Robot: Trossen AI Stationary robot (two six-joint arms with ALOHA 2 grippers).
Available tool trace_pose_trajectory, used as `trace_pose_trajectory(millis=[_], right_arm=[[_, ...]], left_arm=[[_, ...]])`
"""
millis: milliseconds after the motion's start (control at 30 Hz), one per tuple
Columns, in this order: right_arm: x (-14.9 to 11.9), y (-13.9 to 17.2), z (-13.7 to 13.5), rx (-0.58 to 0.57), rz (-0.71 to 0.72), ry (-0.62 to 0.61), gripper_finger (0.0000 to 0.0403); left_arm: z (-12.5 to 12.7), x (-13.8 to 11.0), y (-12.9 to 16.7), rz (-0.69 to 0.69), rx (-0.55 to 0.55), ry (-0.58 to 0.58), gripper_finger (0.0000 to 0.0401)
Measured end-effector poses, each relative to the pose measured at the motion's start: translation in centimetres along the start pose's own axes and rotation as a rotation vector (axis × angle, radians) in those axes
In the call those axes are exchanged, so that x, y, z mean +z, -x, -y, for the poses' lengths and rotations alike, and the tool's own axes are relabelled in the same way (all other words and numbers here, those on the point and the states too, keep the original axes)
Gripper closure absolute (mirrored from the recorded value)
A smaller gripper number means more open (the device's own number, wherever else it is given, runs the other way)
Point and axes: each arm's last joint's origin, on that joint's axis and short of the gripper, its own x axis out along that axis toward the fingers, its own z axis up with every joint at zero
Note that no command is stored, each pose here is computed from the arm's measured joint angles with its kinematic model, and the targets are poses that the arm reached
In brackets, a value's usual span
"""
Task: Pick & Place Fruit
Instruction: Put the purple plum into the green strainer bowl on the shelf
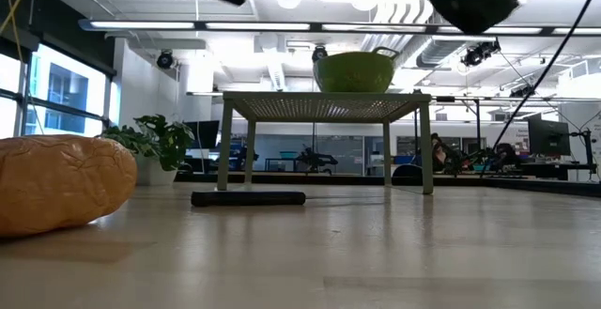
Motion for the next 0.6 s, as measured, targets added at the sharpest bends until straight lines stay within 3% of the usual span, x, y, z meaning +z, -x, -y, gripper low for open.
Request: trace_pose_trajectory(millis=[300,600], right_arm=[[-2.1,-2.2,-2.3,-0.063,-0.009,0.058,0.0014],[-3.7,-4.1,-3.6,-0.053,0.003,0.073,0.0014]], left_arm=[[-0.5,-1.8,0.0,-0.100,0.121,0.080,0.0029],[-1.0,-2.9,-0.6,-0.141,0.148,0.100,0.0029]])
